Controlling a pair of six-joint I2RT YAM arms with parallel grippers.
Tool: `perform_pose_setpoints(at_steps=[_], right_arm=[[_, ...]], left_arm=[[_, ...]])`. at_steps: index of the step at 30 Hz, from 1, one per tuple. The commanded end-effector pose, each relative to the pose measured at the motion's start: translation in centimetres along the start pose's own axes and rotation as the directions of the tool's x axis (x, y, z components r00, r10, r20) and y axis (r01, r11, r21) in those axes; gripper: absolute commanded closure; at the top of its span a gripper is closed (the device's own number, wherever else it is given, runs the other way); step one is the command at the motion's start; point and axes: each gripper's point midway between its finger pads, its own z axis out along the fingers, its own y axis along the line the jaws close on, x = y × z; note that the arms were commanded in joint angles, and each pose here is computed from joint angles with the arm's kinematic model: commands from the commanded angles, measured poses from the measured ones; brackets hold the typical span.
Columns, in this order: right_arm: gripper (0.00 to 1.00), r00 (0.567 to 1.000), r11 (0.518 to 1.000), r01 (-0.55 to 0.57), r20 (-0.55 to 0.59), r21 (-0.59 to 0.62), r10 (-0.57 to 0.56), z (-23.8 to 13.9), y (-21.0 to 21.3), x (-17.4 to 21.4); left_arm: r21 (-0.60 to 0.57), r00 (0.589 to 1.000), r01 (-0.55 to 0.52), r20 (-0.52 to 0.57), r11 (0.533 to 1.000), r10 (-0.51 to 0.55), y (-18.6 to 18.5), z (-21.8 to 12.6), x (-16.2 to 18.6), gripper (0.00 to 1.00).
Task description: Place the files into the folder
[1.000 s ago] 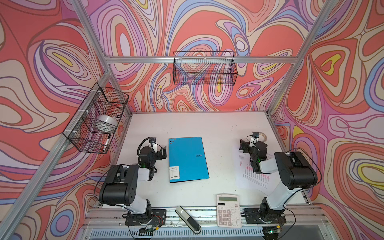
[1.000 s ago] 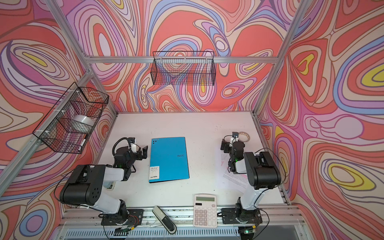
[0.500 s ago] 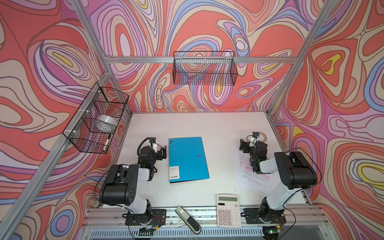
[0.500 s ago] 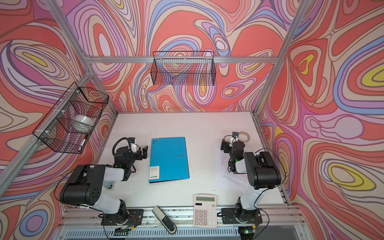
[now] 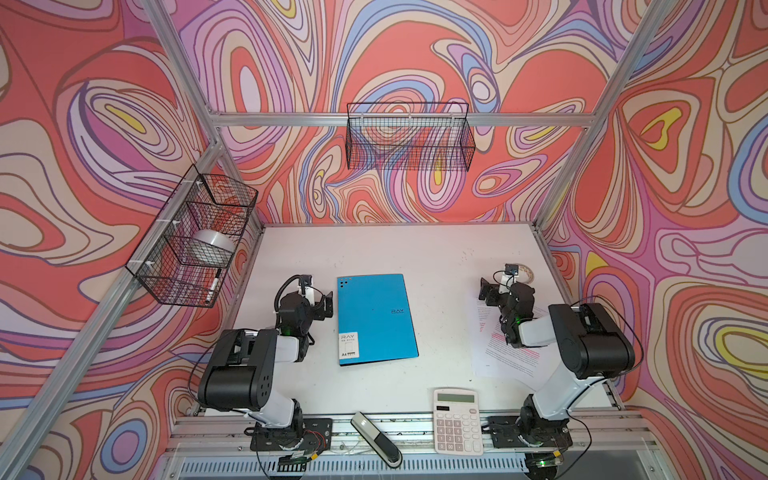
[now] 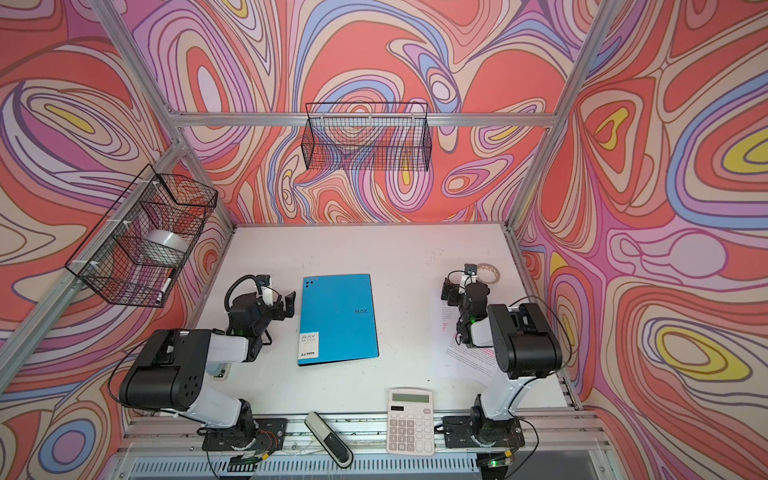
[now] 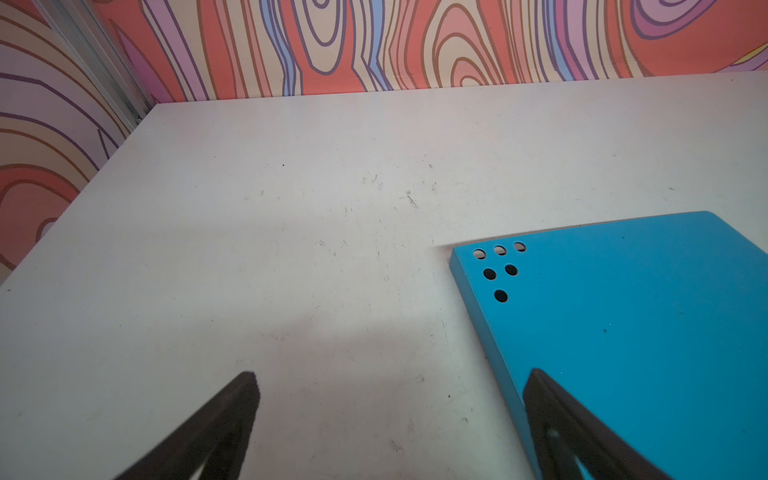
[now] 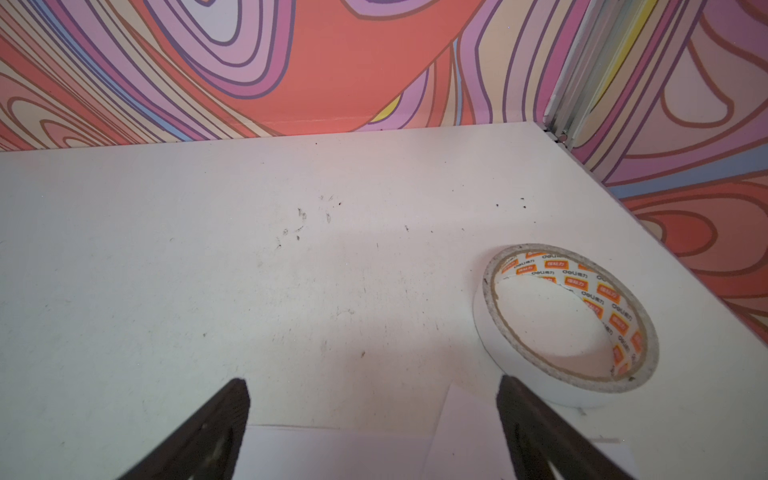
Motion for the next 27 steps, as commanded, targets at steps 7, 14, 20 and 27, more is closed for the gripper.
perform_pose_setpoints(at_steps=[7,14,20,27], right_arm=[[0.01,1.0,1.0,-0.013,0.019,0.002,0.013,0.1,-0.1,-1.0],[0.02,1.0,0.999,-0.017,0.027,0.029,0.016,0.0,-0.5,-1.4],[0.02,1.0,0.997,-0.024,0.009,0.068,0.023,-0.7,-1.0,-4.1],[0.02,0.948,0.952,-0.266,-0.137,0.152,0.287,-2.2,-1.5,-6.7]], left_arm=[[-0.004,0.999,-0.013,0.034,1.0,0.013,0.1,0.1,-1.2,0.0],[0.032,0.999,-0.032,0.026,0.999,0.031,-0.6,-0.1,-1.4,0.0],[0.024,1.0,-0.025,-0.002,0.999,0.025,-0.4,-1.1,-3.5,0.0],[0.081,0.953,-0.056,-0.294,0.995,0.077,-1.5,-3.1,-6.1,0.0]])
